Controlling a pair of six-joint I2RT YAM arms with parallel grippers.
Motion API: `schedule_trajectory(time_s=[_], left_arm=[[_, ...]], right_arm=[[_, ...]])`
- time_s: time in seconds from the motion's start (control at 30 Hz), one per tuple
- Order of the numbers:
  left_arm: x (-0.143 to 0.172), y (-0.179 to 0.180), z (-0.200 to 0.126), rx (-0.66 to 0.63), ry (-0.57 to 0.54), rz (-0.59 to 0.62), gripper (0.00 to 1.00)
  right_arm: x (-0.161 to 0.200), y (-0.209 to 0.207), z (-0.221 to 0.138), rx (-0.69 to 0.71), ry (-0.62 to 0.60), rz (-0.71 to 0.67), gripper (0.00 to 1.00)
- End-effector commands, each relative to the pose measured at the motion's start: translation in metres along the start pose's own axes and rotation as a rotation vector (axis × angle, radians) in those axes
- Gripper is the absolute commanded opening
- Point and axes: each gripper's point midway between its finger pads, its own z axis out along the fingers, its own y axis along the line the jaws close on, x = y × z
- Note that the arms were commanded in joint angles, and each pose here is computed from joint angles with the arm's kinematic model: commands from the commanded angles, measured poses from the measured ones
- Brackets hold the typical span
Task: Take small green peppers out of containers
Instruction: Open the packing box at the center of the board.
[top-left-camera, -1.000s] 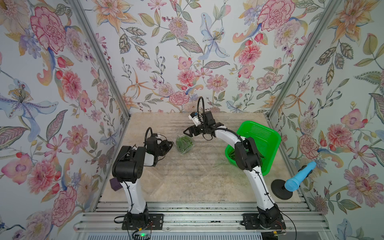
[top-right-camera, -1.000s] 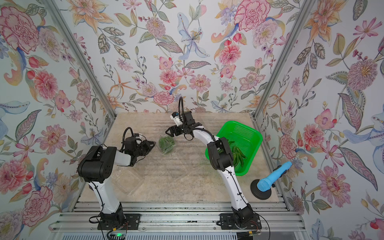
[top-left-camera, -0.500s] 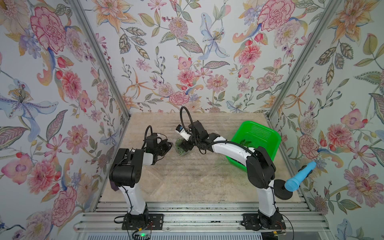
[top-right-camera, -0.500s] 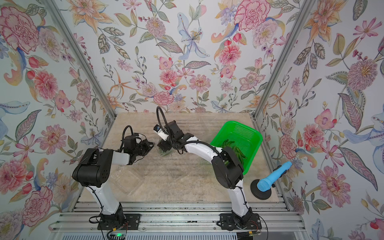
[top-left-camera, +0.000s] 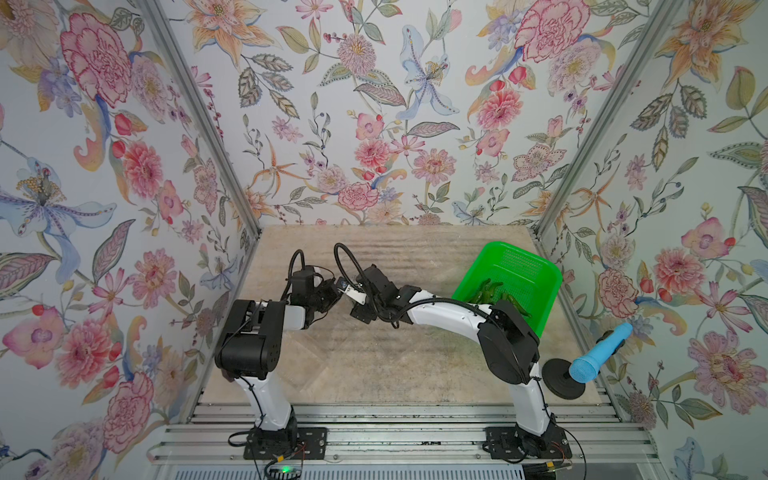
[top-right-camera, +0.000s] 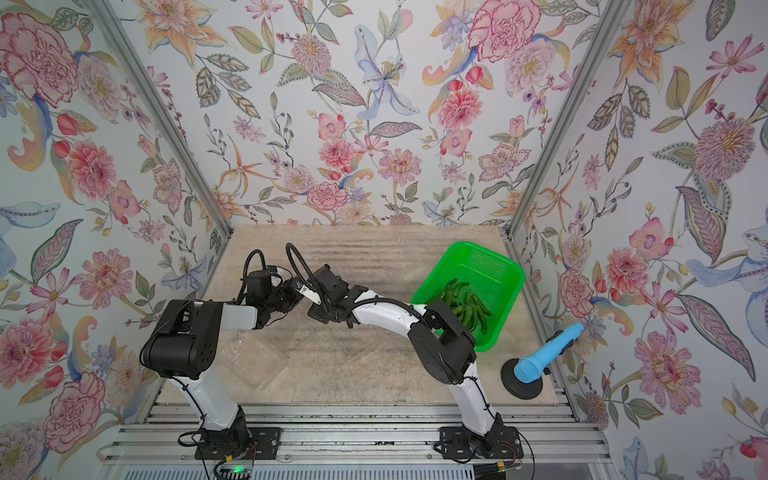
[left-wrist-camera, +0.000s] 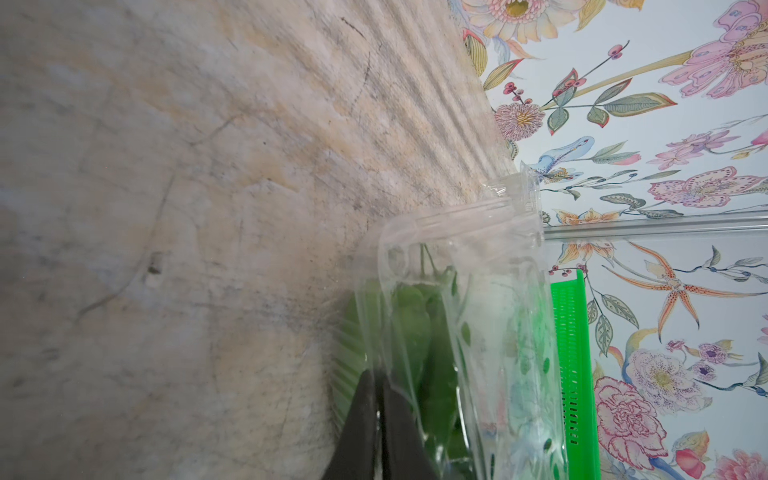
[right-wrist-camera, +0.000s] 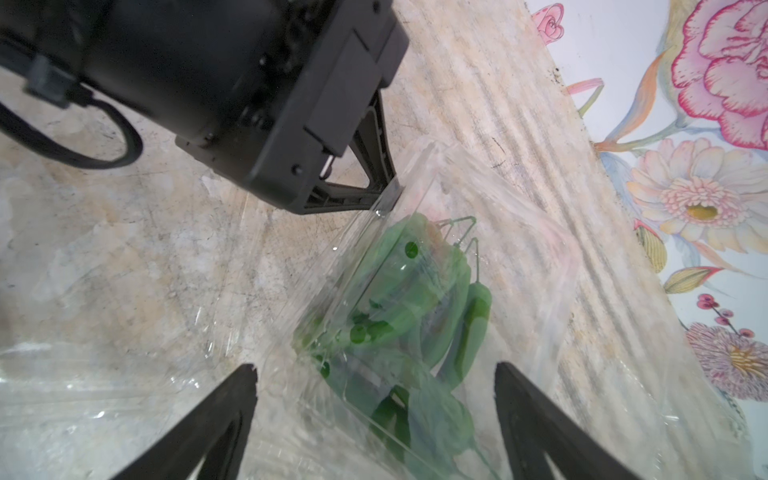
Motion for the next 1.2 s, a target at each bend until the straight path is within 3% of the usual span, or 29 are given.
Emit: schedule_trajectory(time_s=[0.0,0.63,0.8,0.97,1.17], left_arm=[[-0.005,-0.014,-0.004,0.017,-0.016,0.043,0.08],[-0.002,-0.012,-0.003,0.03,-0.013,0.026,0.09],[-0.001,-0.014,-0.004,0.041,-0.011,0.024,0.09],[0.001,-0.012,-0.004,0.039,-0.006,0.022,0.09],[0.002,-0.01,-0.003,0.034,-0.005,0.025,0.08]], right_arm=[[0.006,0.005,0.01,0.013,0.025,-0.036,0.91],[0.01,0.016,0.013,0.001,0.049,-0.065,0.93],[0.012,0.002,0.026,0.092,0.083,-0.096,0.91],[0.004,-0.011,0.027,0.158,0.041,-0.089,0.87],[-0.004,-0.009,0.019,0.135,0.002,-0.082,0.88]])
